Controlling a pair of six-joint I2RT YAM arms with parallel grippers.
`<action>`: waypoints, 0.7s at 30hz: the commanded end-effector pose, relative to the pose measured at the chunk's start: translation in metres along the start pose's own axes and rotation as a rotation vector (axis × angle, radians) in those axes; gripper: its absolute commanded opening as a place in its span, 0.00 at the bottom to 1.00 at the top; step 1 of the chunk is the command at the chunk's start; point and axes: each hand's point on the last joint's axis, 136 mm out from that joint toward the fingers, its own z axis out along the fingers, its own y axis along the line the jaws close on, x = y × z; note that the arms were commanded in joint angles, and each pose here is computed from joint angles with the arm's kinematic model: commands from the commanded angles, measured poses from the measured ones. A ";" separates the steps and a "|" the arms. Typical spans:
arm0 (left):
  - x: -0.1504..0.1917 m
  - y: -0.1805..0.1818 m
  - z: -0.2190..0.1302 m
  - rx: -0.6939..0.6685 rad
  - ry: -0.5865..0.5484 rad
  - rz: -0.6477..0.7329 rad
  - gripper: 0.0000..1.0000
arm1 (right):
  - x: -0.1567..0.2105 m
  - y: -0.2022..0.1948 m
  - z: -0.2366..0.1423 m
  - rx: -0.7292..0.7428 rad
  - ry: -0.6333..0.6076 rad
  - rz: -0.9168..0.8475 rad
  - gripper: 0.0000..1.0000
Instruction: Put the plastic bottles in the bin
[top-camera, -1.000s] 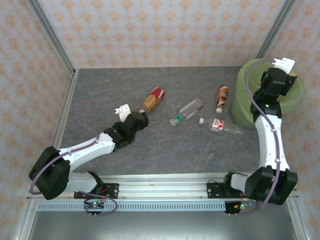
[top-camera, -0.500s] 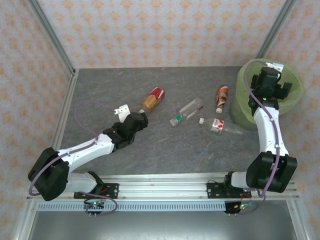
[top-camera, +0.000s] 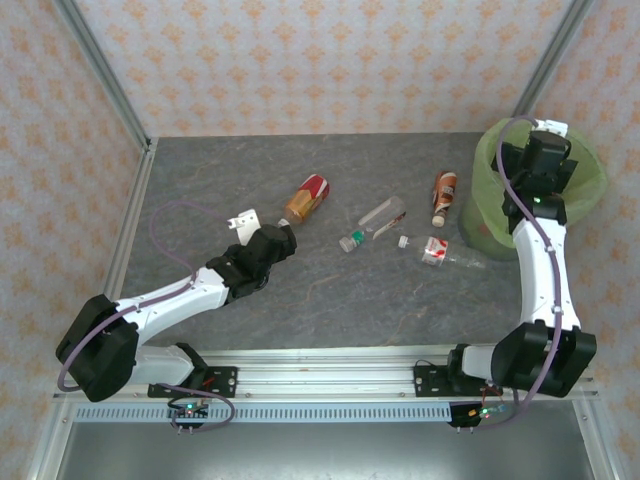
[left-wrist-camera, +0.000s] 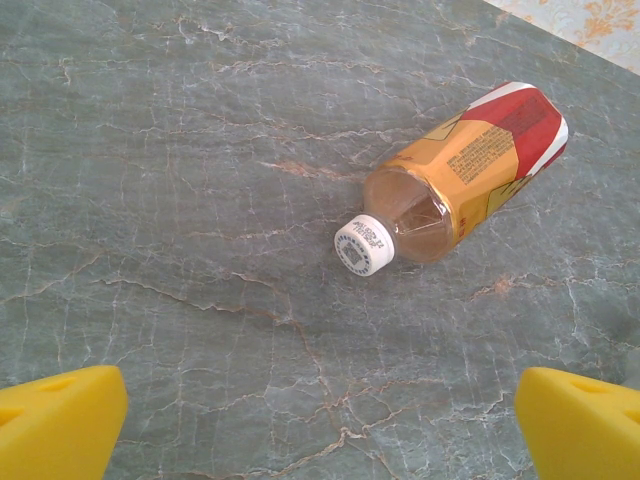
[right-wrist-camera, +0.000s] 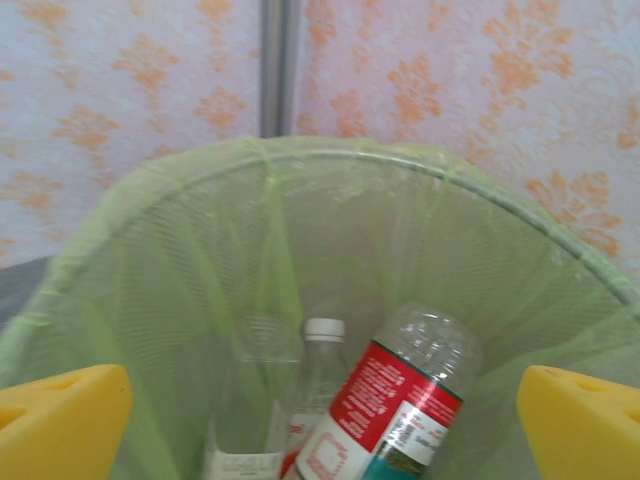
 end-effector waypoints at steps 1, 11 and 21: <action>-0.001 0.003 0.001 -0.015 -0.005 -0.005 1.00 | -0.013 0.022 -0.018 -0.129 -0.068 -0.034 0.99; -0.001 -0.007 0.002 0.020 0.008 -0.009 1.00 | 0.000 0.099 -0.050 -0.412 -0.080 -0.294 0.99; -0.010 -0.007 -0.007 0.045 -0.025 -0.019 1.00 | 0.085 0.178 -0.095 -0.721 0.014 -0.628 0.99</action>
